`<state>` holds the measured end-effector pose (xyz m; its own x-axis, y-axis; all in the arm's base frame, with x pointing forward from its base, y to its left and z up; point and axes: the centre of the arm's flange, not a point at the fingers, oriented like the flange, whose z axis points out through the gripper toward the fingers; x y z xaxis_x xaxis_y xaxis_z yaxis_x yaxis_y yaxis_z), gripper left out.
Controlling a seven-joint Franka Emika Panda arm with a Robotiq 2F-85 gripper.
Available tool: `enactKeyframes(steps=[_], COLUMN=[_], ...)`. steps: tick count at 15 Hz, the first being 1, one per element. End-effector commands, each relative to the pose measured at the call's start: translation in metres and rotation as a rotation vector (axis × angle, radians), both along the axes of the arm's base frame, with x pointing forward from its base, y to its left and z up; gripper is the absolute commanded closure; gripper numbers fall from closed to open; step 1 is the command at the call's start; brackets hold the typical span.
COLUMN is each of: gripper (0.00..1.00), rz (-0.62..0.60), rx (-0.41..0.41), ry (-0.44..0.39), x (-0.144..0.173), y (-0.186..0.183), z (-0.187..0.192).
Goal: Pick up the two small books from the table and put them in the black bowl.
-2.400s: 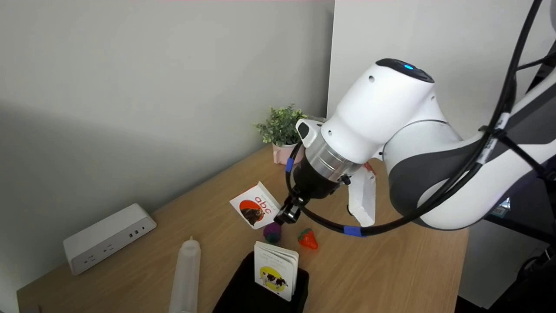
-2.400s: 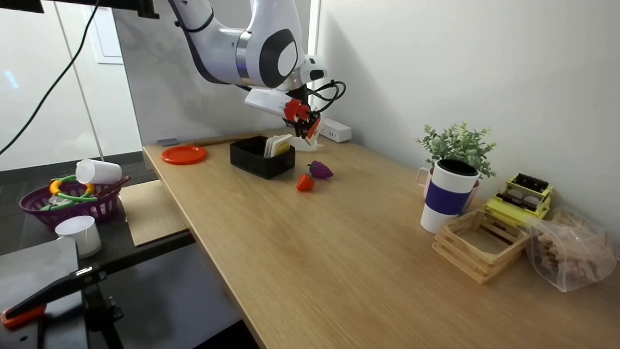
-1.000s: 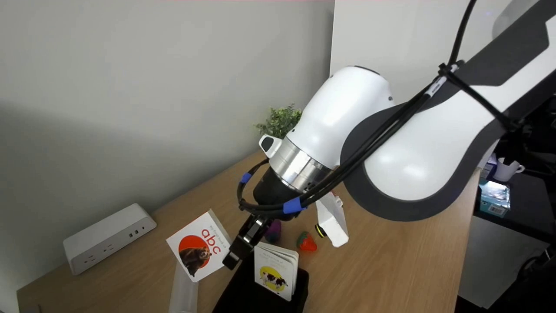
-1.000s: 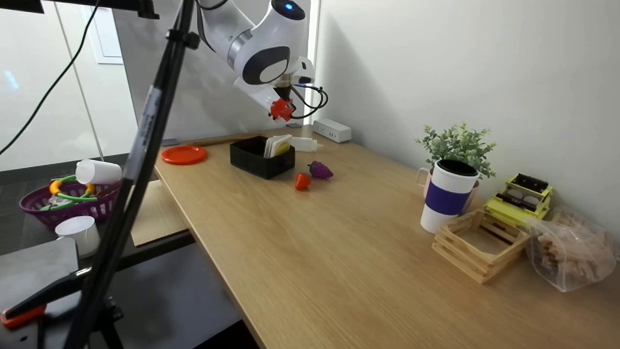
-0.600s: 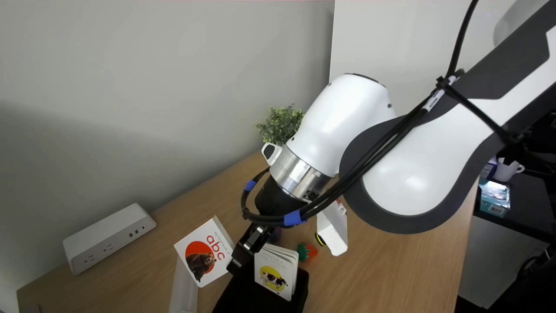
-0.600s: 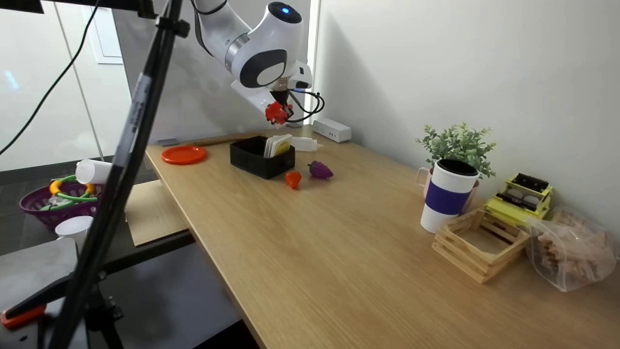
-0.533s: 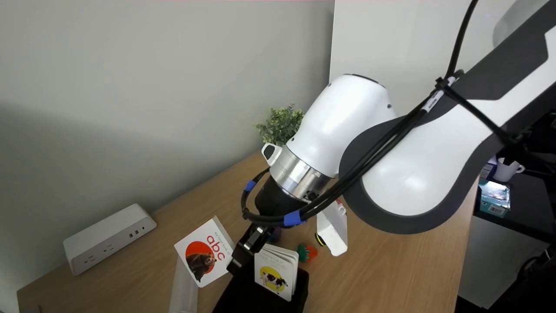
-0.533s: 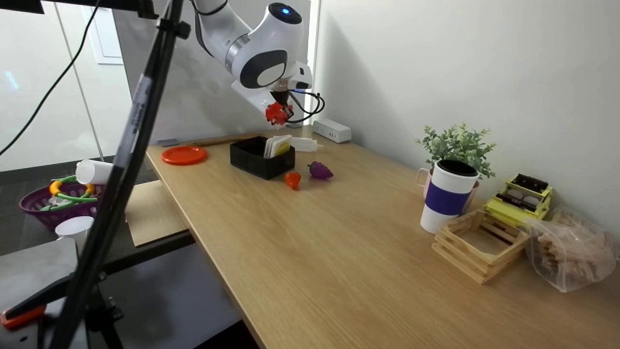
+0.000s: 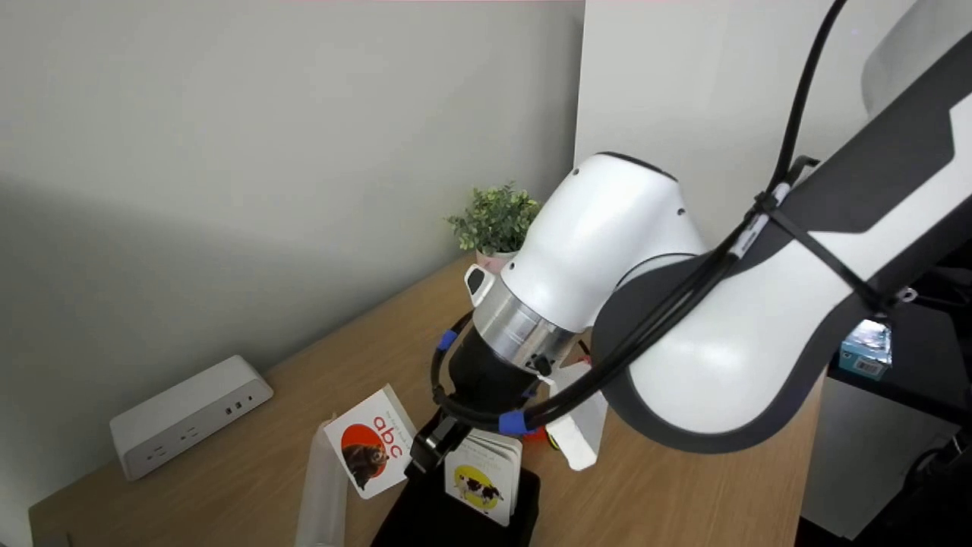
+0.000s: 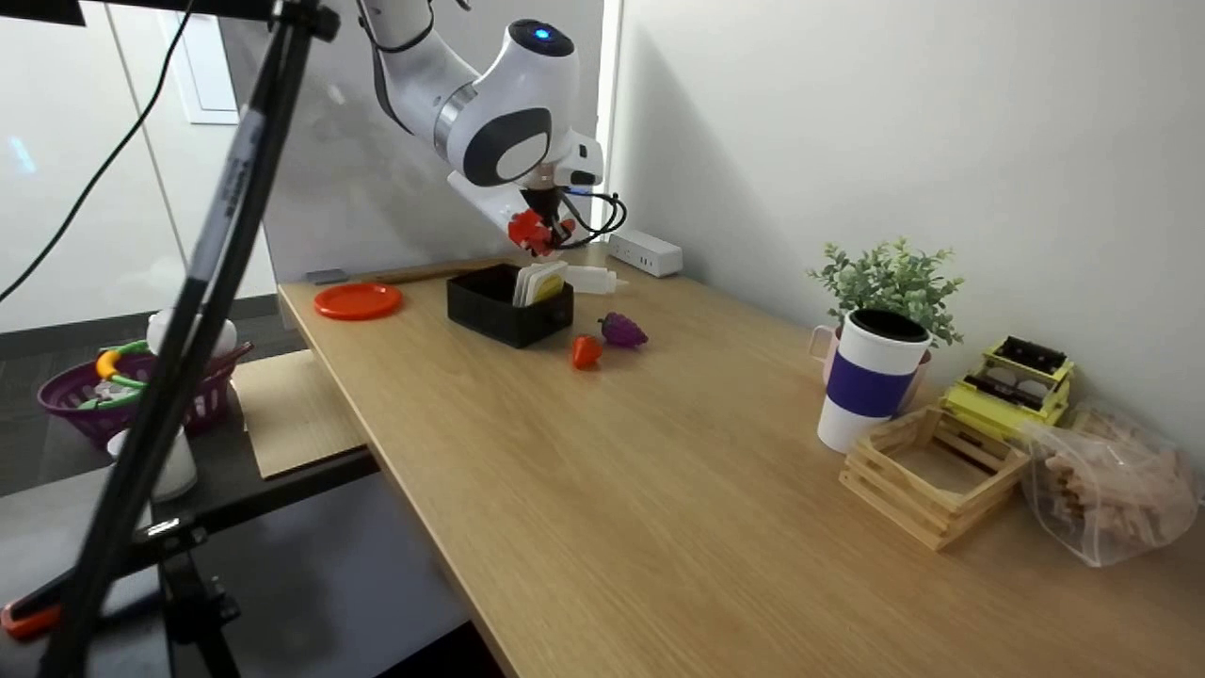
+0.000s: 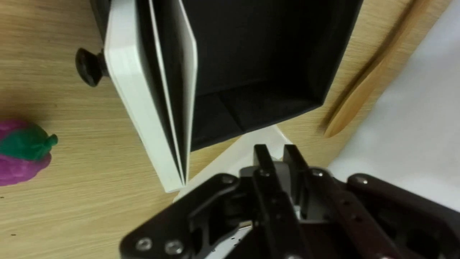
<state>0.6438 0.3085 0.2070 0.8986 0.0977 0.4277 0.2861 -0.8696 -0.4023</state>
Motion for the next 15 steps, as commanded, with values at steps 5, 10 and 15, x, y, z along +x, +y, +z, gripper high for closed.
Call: enactKeyframes(steps=[5,10,15], gripper=[0.97,0.97,0.97], rz=[-0.199,-0.239,-0.341], rx=[-0.058,-0.064,-0.053], ry=[-0.015,0.018,0.114], x=[-0.018,-0.027,-0.062], y=[0.020,0.027,0.039], z=[0.000,0.016,0.079])
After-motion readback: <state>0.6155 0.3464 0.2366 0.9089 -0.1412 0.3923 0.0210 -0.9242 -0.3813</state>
